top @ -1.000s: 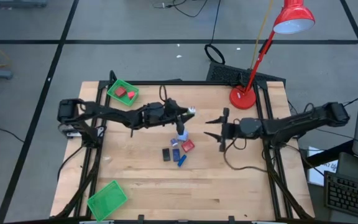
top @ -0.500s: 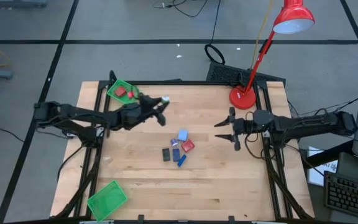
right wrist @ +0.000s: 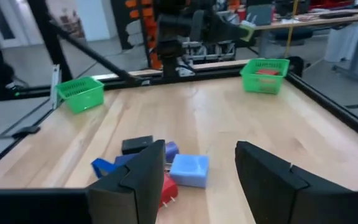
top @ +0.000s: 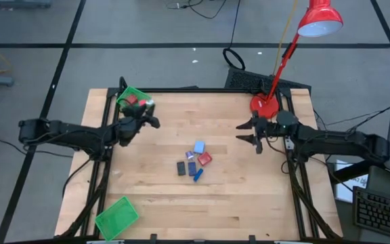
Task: Pick & Place Office items
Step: Put the green charger adapter into the top green basket, then put the red charger adapter into the top green basket
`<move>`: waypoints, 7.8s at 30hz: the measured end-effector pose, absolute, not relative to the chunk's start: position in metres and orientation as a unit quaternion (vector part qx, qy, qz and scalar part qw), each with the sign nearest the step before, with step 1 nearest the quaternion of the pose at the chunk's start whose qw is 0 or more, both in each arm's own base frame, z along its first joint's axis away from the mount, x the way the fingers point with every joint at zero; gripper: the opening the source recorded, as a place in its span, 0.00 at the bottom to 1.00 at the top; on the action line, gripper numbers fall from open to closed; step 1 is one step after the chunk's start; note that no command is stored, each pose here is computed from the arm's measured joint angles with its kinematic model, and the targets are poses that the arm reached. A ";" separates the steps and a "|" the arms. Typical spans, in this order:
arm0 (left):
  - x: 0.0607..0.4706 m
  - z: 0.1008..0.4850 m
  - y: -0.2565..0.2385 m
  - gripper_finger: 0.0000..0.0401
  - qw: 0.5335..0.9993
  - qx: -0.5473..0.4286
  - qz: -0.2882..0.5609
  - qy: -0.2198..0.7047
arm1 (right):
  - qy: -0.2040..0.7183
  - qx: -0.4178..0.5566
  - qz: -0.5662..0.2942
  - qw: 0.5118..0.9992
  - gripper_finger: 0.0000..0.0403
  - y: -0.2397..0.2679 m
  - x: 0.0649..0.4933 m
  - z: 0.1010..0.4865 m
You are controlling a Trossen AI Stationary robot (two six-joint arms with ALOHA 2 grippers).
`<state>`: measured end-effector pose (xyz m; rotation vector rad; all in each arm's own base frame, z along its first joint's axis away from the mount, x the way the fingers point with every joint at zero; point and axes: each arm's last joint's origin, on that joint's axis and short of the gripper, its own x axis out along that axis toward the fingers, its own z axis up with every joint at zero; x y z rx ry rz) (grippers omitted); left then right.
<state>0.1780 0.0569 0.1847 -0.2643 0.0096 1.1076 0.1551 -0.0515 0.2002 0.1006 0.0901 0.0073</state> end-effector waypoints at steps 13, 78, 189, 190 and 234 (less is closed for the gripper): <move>0.150 0.150 0.080 0.33 0.745 -0.226 0.626 0.037 | 0.047 0.058 -0.004 0.997 0.46 -0.057 0.153 0.195; 0.152 0.143 0.113 0.44 0.763 -0.236 0.599 0.061 | 0.045 0.065 -0.004 0.997 0.46 -0.056 0.153 0.196; 0.167 0.219 0.061 0.47 0.949 -0.186 0.231 -0.107 | 0.304 -0.088 0.133 0.939 0.58 0.008 0.301 0.098; 0.167 0.219 0.061 0.47 0.949 -0.186 0.231 -0.107 | 0.304 -0.088 0.133 0.939 0.57 0.008 0.301 0.098; 0.167 0.219 0.060 0.46 0.949 -0.187 0.231 -0.105 | 0.296 0.017 0.102 0.950 0.64 0.014 0.303 0.102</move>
